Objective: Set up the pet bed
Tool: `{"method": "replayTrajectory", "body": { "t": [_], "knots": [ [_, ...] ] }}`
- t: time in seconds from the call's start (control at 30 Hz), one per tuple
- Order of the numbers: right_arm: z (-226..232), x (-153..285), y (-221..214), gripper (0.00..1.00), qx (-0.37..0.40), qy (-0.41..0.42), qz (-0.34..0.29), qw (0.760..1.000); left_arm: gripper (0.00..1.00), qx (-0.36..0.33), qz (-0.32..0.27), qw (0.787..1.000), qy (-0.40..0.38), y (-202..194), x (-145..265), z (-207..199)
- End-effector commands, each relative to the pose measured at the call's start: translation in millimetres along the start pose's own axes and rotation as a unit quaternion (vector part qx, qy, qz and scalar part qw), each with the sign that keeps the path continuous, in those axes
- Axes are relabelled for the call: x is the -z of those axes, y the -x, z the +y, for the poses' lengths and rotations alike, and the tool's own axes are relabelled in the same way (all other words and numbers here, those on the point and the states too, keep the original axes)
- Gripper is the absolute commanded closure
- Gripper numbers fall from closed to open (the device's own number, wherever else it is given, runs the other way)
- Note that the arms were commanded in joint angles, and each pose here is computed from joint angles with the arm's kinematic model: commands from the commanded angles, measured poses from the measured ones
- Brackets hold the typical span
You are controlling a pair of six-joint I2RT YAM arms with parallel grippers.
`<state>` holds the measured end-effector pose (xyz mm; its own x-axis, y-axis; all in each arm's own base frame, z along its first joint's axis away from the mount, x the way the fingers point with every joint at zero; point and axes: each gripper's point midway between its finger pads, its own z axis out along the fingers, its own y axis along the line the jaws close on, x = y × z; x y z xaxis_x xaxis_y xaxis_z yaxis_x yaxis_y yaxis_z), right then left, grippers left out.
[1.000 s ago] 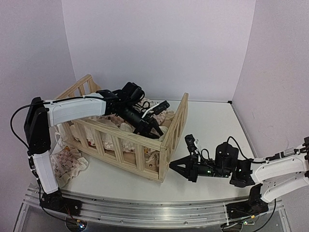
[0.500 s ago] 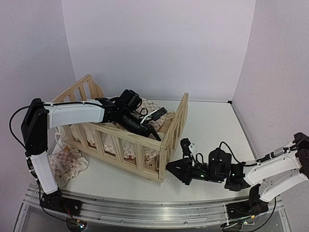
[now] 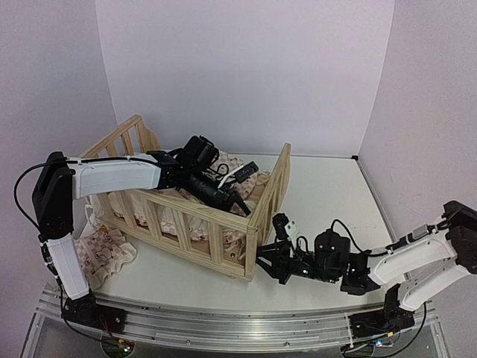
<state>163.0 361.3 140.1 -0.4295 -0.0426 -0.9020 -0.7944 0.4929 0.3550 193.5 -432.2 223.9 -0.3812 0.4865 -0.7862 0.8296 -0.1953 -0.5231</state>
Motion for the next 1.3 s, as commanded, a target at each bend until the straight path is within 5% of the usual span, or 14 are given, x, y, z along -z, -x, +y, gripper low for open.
{"method": "replayTrajectory", "body": {
  "t": [0.0,0.23,0.53,0.73,1.27],
  "knots": [
    [11,-8,27,0.72,0.015,0.01,-0.042,0.999,1.0,-0.028,-0.017,0.999,-0.006,14,7,-17],
    [17,-12,32,0.66,0.018,0.024,-0.055,0.998,1.0,-0.026,-0.018,0.999,-0.004,13,6,-15],
    [22,-11,36,0.98,0.015,0.039,-0.069,0.997,1.0,-0.027,-0.018,0.999,0.001,14,6,-13],
    [12,8,37,1.0,0.002,0.018,-0.08,0.997,1.0,-0.039,-0.013,0.999,0.014,14,11,-11],
    [20,65,46,1.0,0.026,-0.01,0.058,0.998,1.0,-0.083,-0.009,0.995,0.054,16,27,3]
  ]
}}
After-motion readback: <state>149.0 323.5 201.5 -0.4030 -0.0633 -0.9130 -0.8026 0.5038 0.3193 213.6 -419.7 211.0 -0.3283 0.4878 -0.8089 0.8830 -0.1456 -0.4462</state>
